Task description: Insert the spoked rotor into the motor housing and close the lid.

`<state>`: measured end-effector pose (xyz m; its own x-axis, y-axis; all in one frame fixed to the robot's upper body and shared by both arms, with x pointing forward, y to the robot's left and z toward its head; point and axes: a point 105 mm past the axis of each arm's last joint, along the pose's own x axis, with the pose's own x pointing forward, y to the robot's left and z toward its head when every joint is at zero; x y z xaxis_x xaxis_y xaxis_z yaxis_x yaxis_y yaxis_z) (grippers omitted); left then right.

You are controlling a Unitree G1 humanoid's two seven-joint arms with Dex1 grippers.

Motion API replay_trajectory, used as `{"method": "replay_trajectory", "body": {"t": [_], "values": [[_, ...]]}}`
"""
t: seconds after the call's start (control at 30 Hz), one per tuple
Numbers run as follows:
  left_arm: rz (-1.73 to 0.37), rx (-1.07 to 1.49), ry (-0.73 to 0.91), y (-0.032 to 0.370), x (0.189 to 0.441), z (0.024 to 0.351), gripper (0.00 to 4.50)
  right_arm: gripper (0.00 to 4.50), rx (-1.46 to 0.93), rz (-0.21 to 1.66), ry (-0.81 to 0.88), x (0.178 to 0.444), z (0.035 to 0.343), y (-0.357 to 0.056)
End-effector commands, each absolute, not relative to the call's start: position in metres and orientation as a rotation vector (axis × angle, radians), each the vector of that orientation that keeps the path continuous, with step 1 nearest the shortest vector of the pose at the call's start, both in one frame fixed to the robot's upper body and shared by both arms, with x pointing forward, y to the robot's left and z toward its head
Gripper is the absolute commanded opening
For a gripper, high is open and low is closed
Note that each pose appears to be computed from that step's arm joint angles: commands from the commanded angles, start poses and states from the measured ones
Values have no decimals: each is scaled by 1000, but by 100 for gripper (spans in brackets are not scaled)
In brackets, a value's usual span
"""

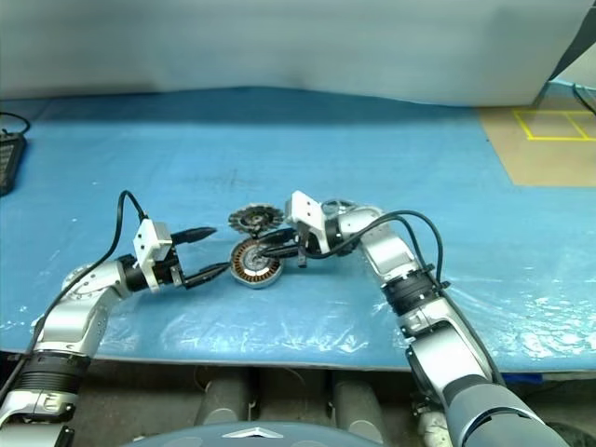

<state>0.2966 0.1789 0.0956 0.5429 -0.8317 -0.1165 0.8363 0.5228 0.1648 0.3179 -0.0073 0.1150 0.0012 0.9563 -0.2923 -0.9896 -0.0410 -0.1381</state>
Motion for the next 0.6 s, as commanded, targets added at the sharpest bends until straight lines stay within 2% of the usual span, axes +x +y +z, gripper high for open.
{"method": "replay_trajectory", "body": {"t": [0.03, 0.6], "values": [[-1020, 258, -10, 179, 291, 102, 450, 56, -378, 1609, 83, 317, 119, 3], [-1019, 287, -13, 176, 291, 94, 450, 56, -392, 1568, 122, 328, 99, 9]]}}
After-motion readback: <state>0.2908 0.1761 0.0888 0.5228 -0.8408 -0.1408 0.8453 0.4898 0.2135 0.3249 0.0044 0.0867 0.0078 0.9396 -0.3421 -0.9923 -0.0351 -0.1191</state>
